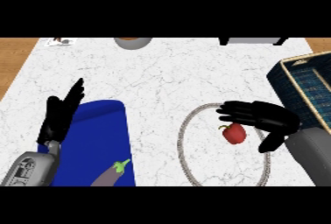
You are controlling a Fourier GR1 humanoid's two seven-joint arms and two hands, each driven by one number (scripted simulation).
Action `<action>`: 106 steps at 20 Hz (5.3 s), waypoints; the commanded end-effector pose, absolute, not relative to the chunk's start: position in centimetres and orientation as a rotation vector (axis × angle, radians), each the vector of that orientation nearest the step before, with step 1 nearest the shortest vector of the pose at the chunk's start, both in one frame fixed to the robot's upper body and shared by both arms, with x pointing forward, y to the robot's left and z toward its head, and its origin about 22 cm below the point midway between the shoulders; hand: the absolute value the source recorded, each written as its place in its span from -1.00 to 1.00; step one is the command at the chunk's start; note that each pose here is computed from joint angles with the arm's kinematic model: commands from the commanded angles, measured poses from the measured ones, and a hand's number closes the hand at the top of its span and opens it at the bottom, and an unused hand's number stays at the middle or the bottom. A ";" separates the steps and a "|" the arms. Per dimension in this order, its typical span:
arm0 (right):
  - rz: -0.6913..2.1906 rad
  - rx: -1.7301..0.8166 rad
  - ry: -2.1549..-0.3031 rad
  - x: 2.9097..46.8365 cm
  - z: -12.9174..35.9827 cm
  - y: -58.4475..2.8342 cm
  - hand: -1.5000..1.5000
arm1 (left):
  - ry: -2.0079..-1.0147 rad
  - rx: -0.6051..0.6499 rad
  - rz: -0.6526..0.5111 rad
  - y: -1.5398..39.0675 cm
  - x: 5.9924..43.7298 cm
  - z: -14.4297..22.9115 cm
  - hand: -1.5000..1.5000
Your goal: Pick the bell pepper from the placemat and place it in the basket
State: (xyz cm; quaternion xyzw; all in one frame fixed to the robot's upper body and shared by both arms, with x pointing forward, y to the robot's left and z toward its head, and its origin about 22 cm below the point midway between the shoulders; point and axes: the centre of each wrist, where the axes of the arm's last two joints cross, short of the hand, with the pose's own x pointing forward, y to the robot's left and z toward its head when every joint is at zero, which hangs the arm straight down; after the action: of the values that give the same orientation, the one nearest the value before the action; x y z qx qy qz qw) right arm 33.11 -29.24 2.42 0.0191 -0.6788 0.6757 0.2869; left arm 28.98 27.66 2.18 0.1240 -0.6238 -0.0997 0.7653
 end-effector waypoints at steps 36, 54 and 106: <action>1.675 -0.598 -1.363 34.4 -1.2 -27.6 1.00 | -1.326 0.300 -0.188 29.0 29.4 2.8 0.00; 0.848 -0.550 -1.657 30.0 16.2 -16.5 1.00 | -1.331 0.306 -0.177 29.5 28.9 2.5 0.00; 0.795 -1.198 -1.261 34.8 29.5 -46.2 1.00 | -1.351 0.256 -0.230 26.8 28.5 3.6 0.00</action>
State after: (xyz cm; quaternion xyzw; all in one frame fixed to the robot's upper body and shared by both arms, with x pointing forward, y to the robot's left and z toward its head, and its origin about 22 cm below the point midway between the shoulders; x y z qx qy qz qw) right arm 34.28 -44.45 32.13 -0.5083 -0.5435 0.3347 0.5781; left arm 29.43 27.35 2.66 0.1202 -0.6243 -0.1015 0.7651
